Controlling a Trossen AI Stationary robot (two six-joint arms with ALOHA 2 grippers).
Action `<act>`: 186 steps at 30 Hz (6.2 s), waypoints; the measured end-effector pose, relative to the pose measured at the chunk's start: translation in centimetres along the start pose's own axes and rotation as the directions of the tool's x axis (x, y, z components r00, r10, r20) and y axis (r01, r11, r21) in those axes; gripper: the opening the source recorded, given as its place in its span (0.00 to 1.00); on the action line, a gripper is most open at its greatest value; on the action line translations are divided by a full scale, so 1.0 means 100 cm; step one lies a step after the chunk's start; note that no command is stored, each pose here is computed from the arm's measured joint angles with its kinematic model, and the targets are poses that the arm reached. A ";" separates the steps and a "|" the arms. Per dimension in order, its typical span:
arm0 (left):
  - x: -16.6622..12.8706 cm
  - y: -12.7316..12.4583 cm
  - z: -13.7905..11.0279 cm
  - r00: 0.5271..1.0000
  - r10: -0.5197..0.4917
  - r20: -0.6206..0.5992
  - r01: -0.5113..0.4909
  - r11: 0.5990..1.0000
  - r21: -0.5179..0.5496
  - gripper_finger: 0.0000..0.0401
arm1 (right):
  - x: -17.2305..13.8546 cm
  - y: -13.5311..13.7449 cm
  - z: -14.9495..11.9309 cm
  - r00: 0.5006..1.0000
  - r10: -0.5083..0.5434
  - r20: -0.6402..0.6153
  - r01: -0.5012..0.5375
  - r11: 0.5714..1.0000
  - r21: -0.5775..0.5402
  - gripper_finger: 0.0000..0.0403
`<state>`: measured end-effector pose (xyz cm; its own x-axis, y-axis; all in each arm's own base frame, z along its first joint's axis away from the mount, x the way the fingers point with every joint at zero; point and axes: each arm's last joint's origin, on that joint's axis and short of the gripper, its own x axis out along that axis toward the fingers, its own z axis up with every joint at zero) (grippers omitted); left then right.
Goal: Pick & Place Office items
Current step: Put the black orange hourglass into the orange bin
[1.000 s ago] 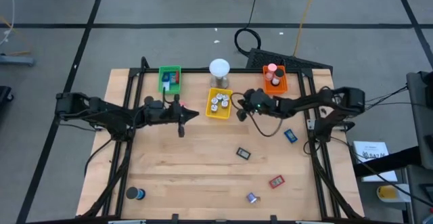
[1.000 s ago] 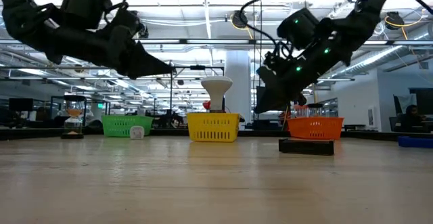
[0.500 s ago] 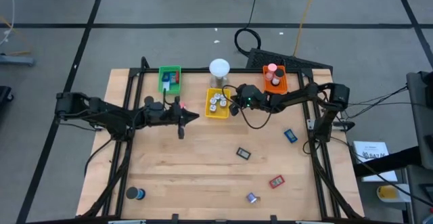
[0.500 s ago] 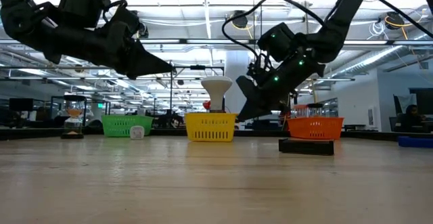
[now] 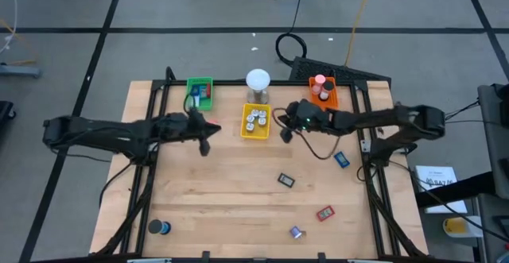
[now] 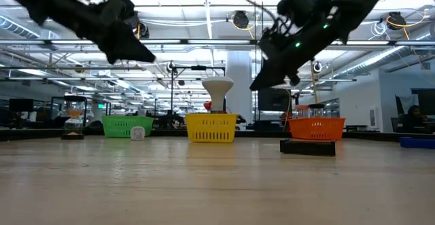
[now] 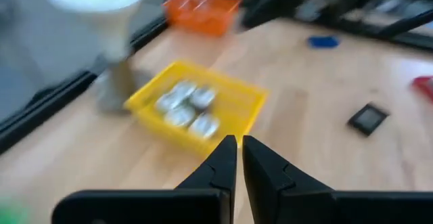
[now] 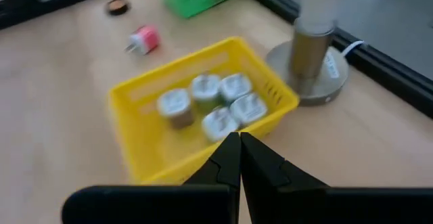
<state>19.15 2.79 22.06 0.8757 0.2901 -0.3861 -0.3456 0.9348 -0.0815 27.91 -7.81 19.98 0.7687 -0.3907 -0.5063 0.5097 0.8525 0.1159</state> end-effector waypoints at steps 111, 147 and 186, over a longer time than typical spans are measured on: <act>0.196 -0.104 0.089 0.687 0.062 -0.724 0.247 0.917 0.312 0.54 | -0.102 0.008 -0.047 0.978 0.175 0.110 -0.164 0.981 -0.100 0.00; 0.136 -0.114 0.132 0.779 0.051 -0.625 0.251 0.888 0.386 0.68 | -0.102 0.008 -0.047 0.977 0.177 0.116 -0.166 0.981 -0.098 0.00; -0.014 0.000 -0.039 0.983 -0.071 0.171 0.050 0.991 0.123 0.01 | -0.098 0.010 -0.047 0.941 0.217 0.261 -0.198 0.975 -0.098 0.00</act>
<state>16.58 1.62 19.01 0.9427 0.2540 -0.2164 -0.2574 0.9662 0.0131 19.02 -1.51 21.05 0.9344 -0.2734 -0.2283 0.3075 0.9427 0.1297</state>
